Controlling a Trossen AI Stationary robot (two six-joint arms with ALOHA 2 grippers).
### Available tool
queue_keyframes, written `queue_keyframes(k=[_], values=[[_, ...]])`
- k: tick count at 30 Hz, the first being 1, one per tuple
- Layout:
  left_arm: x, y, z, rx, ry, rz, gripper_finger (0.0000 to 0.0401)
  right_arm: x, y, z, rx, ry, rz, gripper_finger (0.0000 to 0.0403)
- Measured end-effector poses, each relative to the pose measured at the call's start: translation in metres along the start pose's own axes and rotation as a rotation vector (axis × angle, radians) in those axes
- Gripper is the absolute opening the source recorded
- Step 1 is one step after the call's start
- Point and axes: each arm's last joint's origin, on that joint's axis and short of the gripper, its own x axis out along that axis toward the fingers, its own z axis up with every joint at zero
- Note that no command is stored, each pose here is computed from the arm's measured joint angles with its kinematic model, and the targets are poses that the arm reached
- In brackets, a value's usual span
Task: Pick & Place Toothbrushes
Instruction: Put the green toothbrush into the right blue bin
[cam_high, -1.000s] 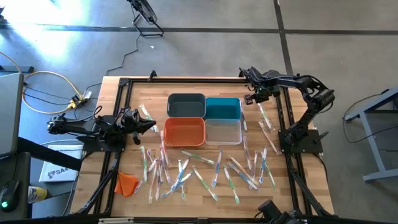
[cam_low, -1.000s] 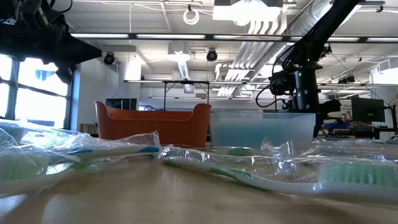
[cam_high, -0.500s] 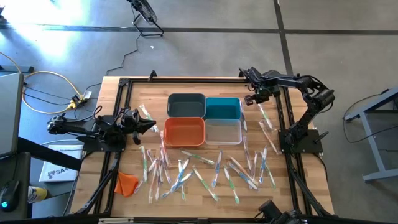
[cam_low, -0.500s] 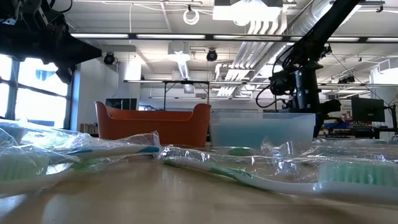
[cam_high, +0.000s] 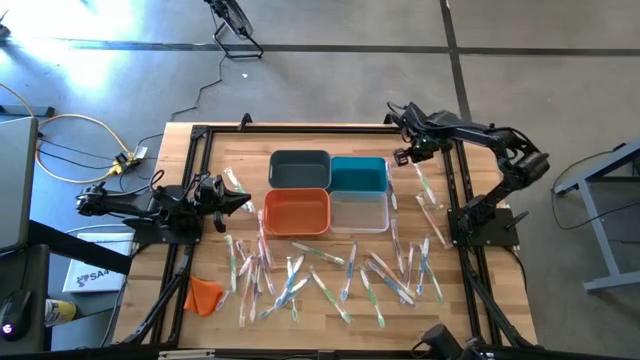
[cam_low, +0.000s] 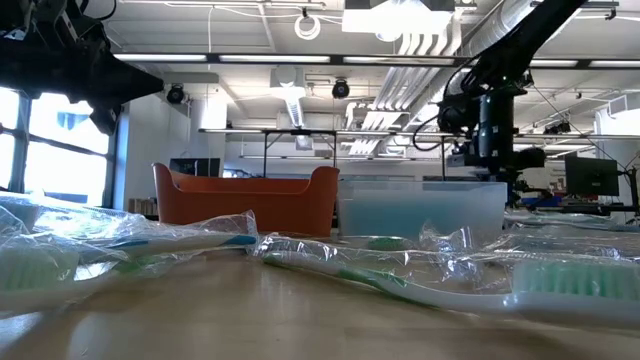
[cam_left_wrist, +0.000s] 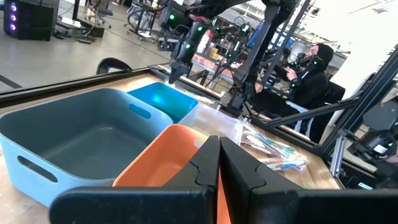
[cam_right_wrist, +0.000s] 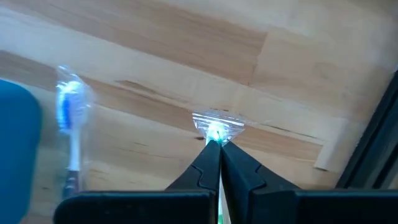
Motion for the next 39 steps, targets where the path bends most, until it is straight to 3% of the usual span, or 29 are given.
queue_keyframes(k=[19,39], values=[[0.0,0.0,0.001,-0.007,-0.013,-0.003,0.0009,-0.074,-0.001,-0.015,-0.017,-0.334,0.209,0.0003],[0.0,0.0,0.001,-0.078,-0.017,0.01,0.0009,-0.101,0.031,-0.026,-0.139,-0.529,0.343,0.0003]])
